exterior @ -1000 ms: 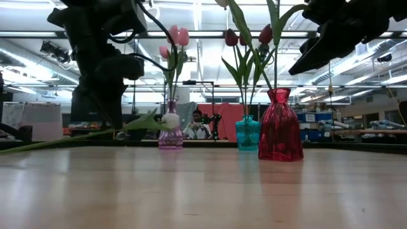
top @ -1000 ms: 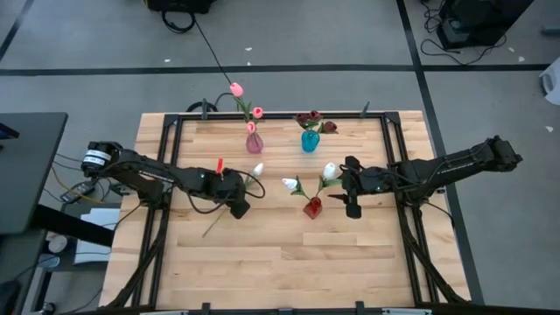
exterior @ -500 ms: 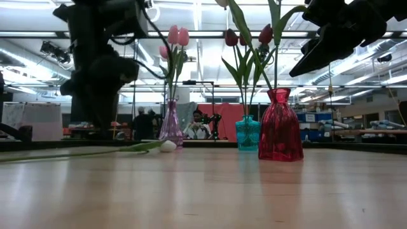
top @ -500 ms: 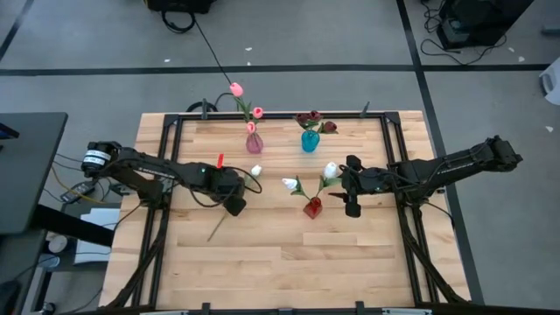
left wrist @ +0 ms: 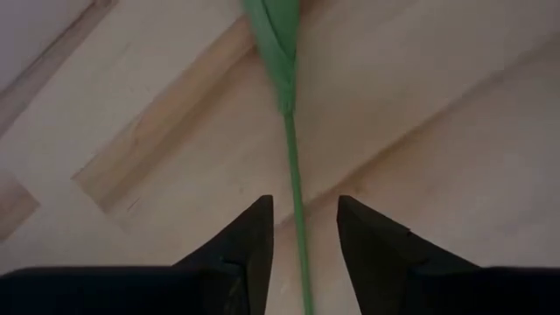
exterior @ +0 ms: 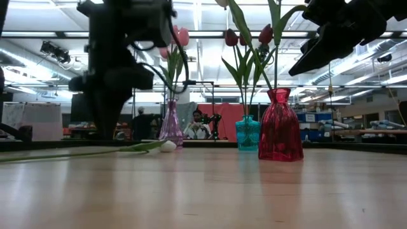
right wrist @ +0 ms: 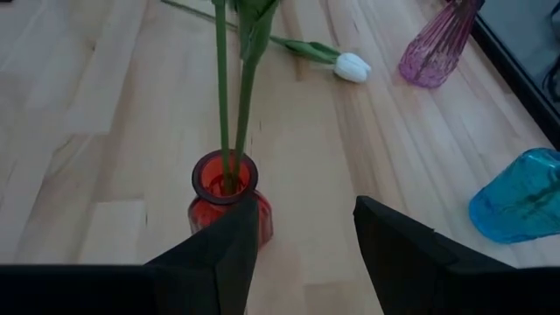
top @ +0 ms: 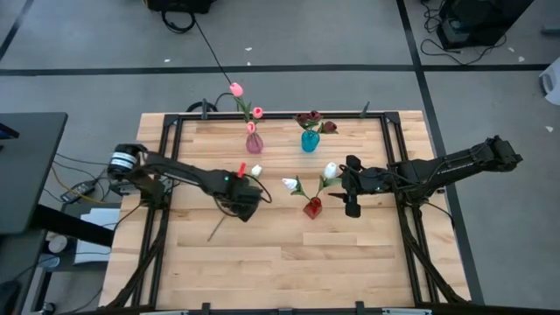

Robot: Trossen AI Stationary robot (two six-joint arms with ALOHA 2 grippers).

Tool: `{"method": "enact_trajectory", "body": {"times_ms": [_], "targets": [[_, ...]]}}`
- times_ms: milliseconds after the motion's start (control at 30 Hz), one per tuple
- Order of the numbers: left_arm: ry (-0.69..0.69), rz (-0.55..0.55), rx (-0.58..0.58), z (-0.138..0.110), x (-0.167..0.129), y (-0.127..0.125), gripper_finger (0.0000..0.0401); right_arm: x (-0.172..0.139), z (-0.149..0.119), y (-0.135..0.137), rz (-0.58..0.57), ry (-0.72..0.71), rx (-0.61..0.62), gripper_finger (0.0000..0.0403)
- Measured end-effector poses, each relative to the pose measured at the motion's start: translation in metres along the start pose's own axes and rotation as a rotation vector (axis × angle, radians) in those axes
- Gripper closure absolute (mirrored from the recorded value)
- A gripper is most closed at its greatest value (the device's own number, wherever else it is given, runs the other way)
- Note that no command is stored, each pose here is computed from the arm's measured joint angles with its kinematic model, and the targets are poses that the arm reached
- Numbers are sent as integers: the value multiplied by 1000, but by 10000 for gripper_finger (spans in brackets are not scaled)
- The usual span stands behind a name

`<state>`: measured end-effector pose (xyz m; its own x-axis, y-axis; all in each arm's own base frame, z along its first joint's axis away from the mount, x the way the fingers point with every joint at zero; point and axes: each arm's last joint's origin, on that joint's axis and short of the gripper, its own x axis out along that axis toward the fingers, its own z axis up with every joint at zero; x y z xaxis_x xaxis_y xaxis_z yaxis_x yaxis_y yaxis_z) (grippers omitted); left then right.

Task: Sort flowers into vase by color
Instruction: Put the white tulip into the red vase

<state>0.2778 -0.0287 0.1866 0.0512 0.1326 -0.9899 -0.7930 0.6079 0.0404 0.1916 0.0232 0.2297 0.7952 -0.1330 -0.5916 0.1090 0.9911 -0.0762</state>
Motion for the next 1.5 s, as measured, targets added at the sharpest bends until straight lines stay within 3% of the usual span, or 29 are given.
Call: {"method": "enact_trajectory", "body": {"times_ms": [267,500,700,867,1000,1100,1300,1500], "targets": [[9,114,-35,16,29,-1,270,0,1,0,1,-6,2,202],[-11,97,-60,32,37,4,270,0,1,0,5,-5,1,202],[-28,12,-88,37,52,11,271,0,0,1,36,-2,1,202],[-31,13,-49,37,53,11,273,0,0,1,36,-2,-9,202],[-2,-10,-9,36,53,10,321,0,0,1,36,-2,-10,202],[0,-18,48,32,52,6,384,0,0,1,36,-2,-10,202],[-58,-4,172,10,42,-6,395,-2,-1,1,37,10,-17,202],[-200,-172,237,-28,8,-12,398,-19,-1,-5,43,-26,40,202]]}}
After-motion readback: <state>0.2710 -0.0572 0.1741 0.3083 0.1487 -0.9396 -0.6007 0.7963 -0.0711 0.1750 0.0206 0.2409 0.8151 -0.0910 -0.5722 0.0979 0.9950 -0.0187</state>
